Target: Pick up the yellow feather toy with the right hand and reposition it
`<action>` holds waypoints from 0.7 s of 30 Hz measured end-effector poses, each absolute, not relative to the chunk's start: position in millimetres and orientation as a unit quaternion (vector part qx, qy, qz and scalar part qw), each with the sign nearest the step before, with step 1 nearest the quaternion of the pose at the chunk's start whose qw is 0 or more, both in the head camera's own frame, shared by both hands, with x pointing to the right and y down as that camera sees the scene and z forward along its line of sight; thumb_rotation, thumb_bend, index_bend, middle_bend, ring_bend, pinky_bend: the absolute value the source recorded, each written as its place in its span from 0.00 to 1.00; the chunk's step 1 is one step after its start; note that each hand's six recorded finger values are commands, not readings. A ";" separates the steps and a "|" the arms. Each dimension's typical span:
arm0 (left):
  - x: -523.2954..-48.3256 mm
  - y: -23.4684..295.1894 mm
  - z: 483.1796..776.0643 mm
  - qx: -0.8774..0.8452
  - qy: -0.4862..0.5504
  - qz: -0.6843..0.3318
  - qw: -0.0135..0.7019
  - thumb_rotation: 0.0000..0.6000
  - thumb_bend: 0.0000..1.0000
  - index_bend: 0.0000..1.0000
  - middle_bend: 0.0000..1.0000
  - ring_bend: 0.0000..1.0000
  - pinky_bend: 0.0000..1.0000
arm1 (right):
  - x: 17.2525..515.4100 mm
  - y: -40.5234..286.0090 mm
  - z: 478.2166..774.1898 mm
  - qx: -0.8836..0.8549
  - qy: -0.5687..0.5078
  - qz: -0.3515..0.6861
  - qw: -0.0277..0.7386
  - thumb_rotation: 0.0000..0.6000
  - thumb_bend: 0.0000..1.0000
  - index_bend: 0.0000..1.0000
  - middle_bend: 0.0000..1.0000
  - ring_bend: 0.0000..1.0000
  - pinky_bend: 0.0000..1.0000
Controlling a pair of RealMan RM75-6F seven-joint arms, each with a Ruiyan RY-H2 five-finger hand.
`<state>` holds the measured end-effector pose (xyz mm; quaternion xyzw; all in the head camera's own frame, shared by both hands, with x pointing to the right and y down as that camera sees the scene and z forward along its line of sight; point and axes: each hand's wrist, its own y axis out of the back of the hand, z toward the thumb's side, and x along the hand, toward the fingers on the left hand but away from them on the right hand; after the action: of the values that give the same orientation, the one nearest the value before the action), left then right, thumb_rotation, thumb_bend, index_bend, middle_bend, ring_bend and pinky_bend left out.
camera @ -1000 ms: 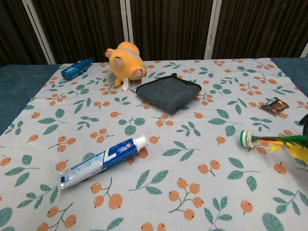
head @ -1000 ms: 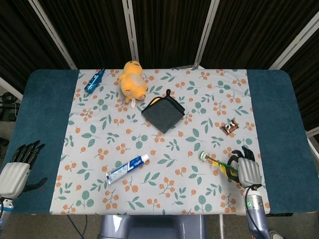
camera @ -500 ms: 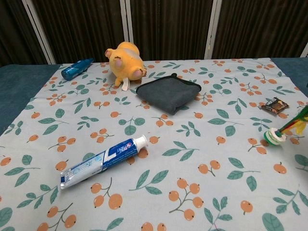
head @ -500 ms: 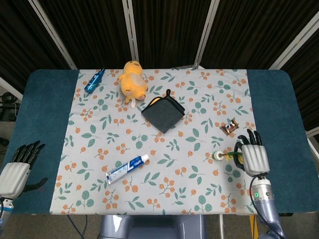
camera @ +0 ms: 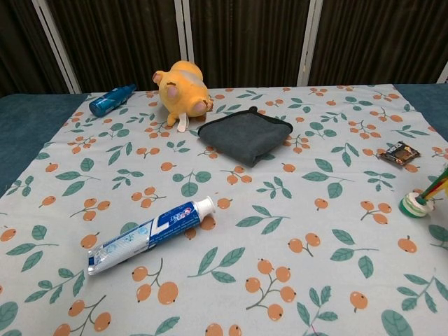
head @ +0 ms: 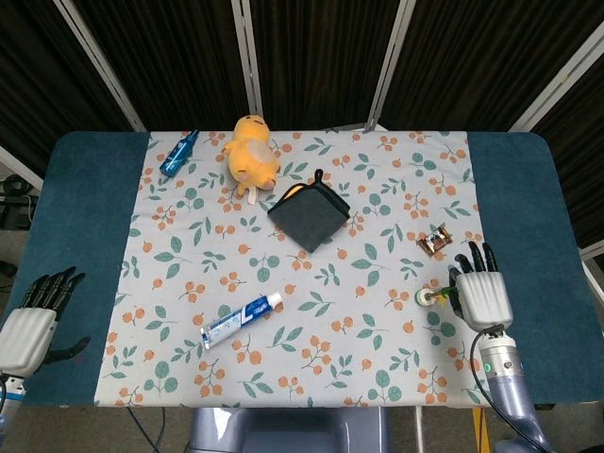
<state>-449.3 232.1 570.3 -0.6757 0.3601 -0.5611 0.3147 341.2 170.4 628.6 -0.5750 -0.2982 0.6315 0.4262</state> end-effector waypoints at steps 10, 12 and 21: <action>-449.6 232.0 570.3 -0.675 0.361 -0.562 0.313 1.00 0.23 0.00 0.00 0.00 0.00 | 338.6 164.5 623.3 -0.554 -0.281 0.626 0.472 1.00 0.39 0.60 0.23 0.00 0.00; -449.7 232.2 570.4 -0.676 0.360 -0.562 0.313 1.00 0.23 0.00 0.00 0.00 0.00 | 338.5 163.4 622.4 -0.551 -0.277 0.625 0.480 1.00 0.39 0.60 0.23 0.00 0.00; -449.9 232.4 570.7 -0.675 0.360 -0.563 0.311 1.00 0.23 0.00 0.00 0.00 0.00 | 339.5 165.8 626.0 -0.545 -0.252 0.625 0.500 1.00 0.39 0.59 0.23 0.00 0.00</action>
<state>-449.9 232.4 570.7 -0.6753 0.3601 -0.5634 0.3112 339.5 165.8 626.0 -0.5445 -0.2516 0.6247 0.5000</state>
